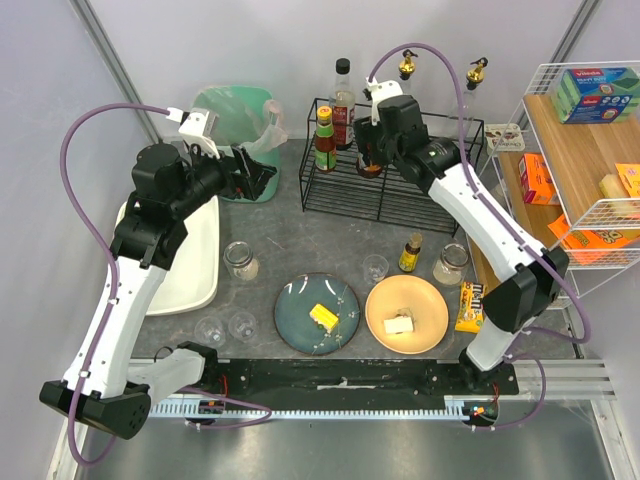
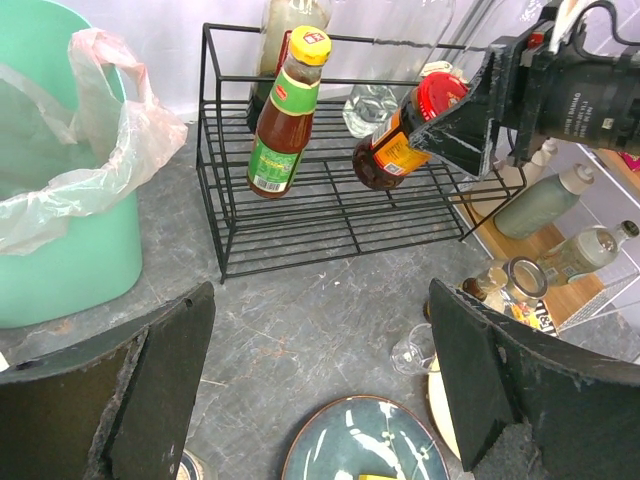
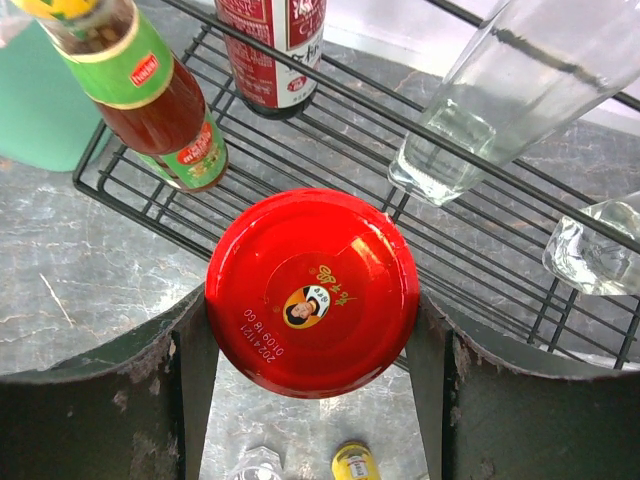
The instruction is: Clear the kitchen counter
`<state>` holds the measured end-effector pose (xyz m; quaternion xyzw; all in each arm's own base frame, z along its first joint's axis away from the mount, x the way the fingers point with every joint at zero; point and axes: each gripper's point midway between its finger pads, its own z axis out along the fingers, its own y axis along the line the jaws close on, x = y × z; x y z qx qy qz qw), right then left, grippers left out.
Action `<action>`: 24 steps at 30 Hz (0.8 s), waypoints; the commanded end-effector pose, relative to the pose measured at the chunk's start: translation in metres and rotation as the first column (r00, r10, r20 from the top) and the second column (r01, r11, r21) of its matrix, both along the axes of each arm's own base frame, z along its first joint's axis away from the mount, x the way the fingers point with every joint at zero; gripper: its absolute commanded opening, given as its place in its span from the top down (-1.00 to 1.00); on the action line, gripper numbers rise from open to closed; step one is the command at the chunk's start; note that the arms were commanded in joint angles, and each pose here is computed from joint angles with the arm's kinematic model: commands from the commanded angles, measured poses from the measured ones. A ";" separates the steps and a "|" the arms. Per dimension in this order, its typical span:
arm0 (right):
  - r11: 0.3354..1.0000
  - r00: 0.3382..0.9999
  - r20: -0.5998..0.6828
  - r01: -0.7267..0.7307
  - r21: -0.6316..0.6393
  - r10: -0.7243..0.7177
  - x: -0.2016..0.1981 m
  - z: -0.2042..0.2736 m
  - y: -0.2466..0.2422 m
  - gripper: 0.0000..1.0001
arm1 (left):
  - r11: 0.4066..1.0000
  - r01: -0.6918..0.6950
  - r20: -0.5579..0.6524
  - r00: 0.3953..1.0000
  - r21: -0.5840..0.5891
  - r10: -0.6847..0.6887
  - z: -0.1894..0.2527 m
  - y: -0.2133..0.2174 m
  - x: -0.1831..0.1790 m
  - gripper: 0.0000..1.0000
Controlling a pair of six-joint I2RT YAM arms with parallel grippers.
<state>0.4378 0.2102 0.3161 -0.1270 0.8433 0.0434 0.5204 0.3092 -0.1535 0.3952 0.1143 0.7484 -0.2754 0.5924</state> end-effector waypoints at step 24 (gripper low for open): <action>0.990 0.990 0.025 0.136 0.047 -0.137 0.040 0.003 -0.019 0.40 | 0.999 -0.026 0.034 0.999 0.029 0.025 0.007 0.008 -0.005 -0.86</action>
